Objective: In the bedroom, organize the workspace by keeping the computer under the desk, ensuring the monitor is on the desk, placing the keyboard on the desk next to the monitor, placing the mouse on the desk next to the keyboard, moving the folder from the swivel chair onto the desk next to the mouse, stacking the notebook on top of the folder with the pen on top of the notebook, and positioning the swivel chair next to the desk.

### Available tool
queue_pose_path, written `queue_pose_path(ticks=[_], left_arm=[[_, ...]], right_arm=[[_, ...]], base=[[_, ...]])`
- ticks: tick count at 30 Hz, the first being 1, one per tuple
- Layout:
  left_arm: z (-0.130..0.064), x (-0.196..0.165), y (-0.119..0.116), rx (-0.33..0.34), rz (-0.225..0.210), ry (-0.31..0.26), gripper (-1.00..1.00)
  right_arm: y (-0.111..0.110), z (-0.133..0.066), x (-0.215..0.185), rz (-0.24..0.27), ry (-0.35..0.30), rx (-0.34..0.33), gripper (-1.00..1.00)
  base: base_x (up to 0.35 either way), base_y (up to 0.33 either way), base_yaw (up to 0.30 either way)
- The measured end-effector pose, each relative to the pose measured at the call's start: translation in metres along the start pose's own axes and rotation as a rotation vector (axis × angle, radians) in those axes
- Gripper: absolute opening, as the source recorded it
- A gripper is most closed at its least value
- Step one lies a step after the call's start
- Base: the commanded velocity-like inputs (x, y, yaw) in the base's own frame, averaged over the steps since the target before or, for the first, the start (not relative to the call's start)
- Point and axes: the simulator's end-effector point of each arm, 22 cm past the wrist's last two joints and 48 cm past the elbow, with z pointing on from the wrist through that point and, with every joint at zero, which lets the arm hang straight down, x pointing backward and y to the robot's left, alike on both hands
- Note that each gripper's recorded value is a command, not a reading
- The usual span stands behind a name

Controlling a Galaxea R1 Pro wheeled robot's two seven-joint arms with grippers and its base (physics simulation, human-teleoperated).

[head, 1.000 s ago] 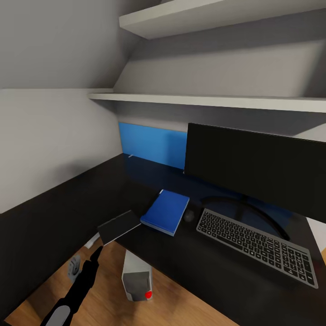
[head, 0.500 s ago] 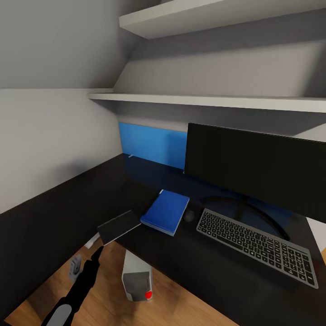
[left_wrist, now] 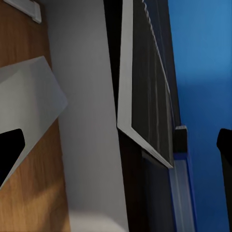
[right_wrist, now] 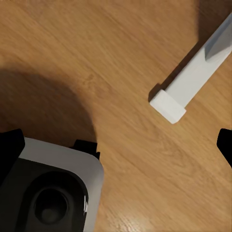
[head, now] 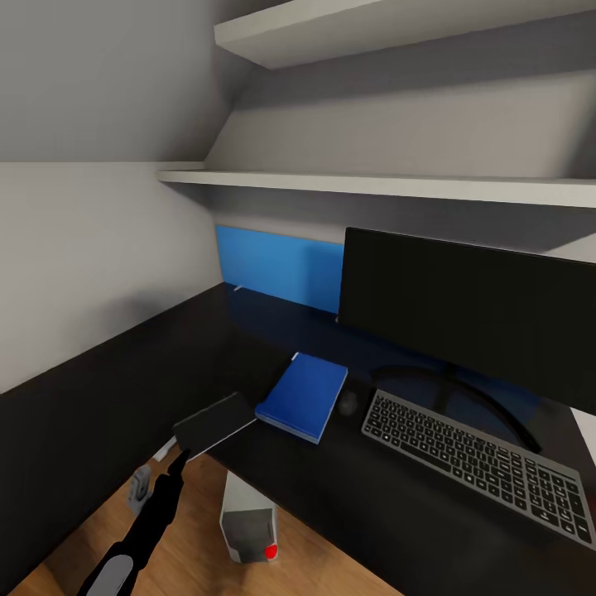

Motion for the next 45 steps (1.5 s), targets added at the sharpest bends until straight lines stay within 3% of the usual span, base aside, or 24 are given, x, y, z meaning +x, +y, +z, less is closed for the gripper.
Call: queue_pose_path(ticks=[37, 38, 45], left_arm=[[0.0002, 0.0014, -0.0001, 0.0, 0.004, 0.002, 1.0], [0.0002, 0.0013, -0.0001, 0.0, 0.004, 0.002, -1.0], [0.0005, 0.0013, -0.0036, 0.011, -0.002, 0.002, -1.0]], right_arm=[[-0.0013, -0.0001, -0.0004, 0.0, -0.002, 0.002, 1.0], [-0.0013, -0.0001, -0.0004, 0.0, -0.002, 0.002, 1.0], [-0.0013, -0.0001, -0.0004, 0.0, -0.002, 0.002, 1.0]], base=[[0.042, 0.0, 0.0], [0.0, 0.0, 0.0], [0.0, 0.0, 0.0]])
